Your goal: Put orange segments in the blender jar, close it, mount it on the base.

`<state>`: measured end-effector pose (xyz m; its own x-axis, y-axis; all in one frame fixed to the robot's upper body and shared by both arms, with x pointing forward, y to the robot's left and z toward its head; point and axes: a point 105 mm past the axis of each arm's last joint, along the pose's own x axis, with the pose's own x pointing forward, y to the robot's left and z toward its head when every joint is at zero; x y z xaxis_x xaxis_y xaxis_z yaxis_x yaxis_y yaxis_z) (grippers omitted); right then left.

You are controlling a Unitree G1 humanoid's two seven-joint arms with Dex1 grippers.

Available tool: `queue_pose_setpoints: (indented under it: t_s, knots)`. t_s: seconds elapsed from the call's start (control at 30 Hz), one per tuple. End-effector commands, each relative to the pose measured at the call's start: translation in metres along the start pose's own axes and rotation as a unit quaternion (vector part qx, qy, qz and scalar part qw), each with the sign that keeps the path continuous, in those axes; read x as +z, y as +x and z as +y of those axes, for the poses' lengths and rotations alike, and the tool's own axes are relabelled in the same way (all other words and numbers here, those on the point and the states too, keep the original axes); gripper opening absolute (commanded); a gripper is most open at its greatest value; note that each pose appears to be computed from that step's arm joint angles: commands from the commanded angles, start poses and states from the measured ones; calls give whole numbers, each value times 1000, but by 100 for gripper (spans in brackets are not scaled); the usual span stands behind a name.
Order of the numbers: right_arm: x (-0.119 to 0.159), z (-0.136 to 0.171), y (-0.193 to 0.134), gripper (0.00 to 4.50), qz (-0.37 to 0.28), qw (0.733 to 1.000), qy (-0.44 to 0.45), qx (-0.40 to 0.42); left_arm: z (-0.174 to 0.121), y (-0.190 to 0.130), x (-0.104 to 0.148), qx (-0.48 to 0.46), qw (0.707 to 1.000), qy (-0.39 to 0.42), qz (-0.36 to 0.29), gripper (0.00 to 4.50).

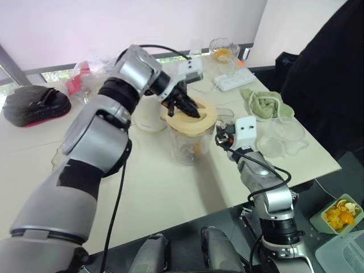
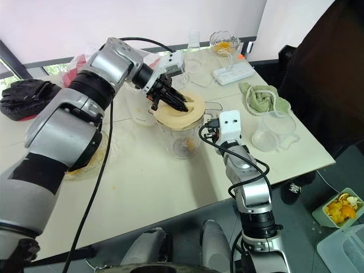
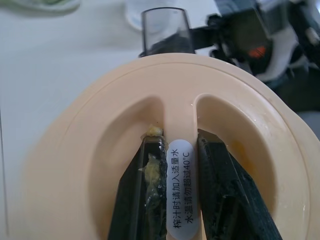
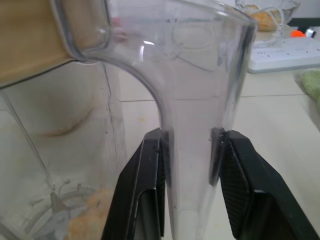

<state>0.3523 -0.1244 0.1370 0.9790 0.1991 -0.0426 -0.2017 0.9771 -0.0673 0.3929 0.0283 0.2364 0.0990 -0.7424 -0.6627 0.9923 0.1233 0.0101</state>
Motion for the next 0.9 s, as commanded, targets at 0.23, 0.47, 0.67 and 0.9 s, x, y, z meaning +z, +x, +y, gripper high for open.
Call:
queue_pose_setpoints:
  t_s: [0.23,0.47,0.67,0.9]
  knots:
    - [21,-3,0,94,-47,999,-8,3,20,-20,-32,91,992,-72,49,26]
    - [22,-3,2,94,-49,999,-13,11,13,-25,-27,80,994,-69,32,26]
    - [22,-1,4,94,-48,998,-17,20,8,-29,-22,71,996,-40,17,26]
    - [21,0,6,93,-47,998,-20,26,-3,-38,-8,51,999,1,-15,326]
